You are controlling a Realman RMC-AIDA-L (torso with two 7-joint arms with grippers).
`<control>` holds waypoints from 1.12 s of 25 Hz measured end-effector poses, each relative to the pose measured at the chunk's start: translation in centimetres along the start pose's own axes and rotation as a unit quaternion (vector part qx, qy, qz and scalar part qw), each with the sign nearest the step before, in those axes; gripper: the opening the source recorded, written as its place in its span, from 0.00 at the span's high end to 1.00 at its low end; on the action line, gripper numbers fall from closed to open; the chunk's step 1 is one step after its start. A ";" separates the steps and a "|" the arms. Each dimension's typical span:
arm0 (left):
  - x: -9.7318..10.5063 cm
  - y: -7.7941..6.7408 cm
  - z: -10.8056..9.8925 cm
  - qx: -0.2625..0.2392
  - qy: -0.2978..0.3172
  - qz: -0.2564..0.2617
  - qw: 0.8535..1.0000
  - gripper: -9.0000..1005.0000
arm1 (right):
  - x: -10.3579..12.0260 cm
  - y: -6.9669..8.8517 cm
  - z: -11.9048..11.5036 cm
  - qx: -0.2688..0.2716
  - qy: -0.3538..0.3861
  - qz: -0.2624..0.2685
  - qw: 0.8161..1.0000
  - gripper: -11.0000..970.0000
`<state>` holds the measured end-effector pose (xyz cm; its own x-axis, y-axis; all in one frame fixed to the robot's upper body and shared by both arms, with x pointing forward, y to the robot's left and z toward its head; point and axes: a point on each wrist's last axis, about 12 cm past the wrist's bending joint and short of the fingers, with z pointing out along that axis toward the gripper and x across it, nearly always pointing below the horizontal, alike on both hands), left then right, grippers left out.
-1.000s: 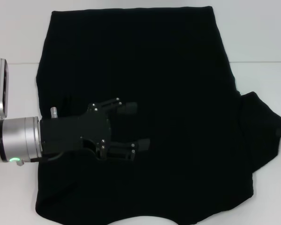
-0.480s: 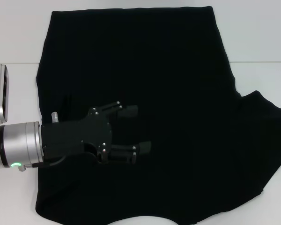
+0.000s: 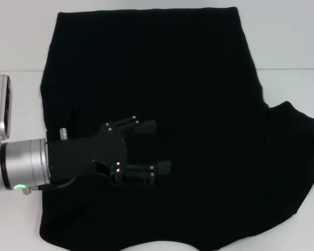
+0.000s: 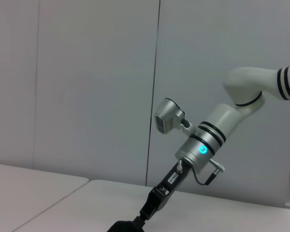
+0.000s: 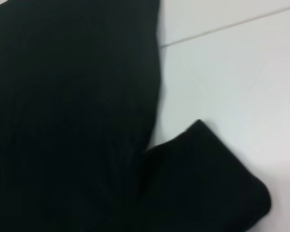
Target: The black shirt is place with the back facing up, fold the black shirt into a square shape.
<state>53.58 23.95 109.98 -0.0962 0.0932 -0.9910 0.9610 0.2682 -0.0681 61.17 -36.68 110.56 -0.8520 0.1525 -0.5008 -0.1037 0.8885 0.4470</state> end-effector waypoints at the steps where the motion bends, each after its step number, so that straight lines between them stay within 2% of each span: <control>1: 0.0 0.0 0.0 0.000 0.000 0.000 1.000 0.06 | -0.1 0.5 0.2 -0.010 0.001 -0.005 1.000 0.92; 7: 0.1 -0.1 -0.1 -0.002 0.000 -0.009 1.000 0.06 | -1.5 4.8 1.6 -0.078 0.013 -0.052 0.996 0.91; 13: 0.3 0.0 -0.4 -0.012 -0.004 -0.013 1.000 0.06 | -2.7 9.5 3.6 -0.097 0.048 -0.123 0.986 0.89; 18: 0.3 0.1 -0.5 -0.016 -0.004 -0.022 1.000 0.06 | -2.6 12.6 4.8 -0.108 0.093 -0.183 0.973 0.88; 21: 0.3 0.2 -0.5 -0.021 -0.002 -0.024 0.999 0.06 | -2.7 13.2 4.8 -0.113 0.092 -0.188 0.971 0.88; 28: 0.4 0.5 -0.6 -0.032 0.002 -0.026 0.999 0.06 | -2.8 11.9 4.1 -0.111 0.074 -0.159 0.978 0.58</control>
<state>53.83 24.64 109.61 -0.1473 0.0813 -0.9857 0.9358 0.3341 -0.1123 64.42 -24.79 114.19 -0.8220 -0.1949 -0.5351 -0.4699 0.7630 0.4438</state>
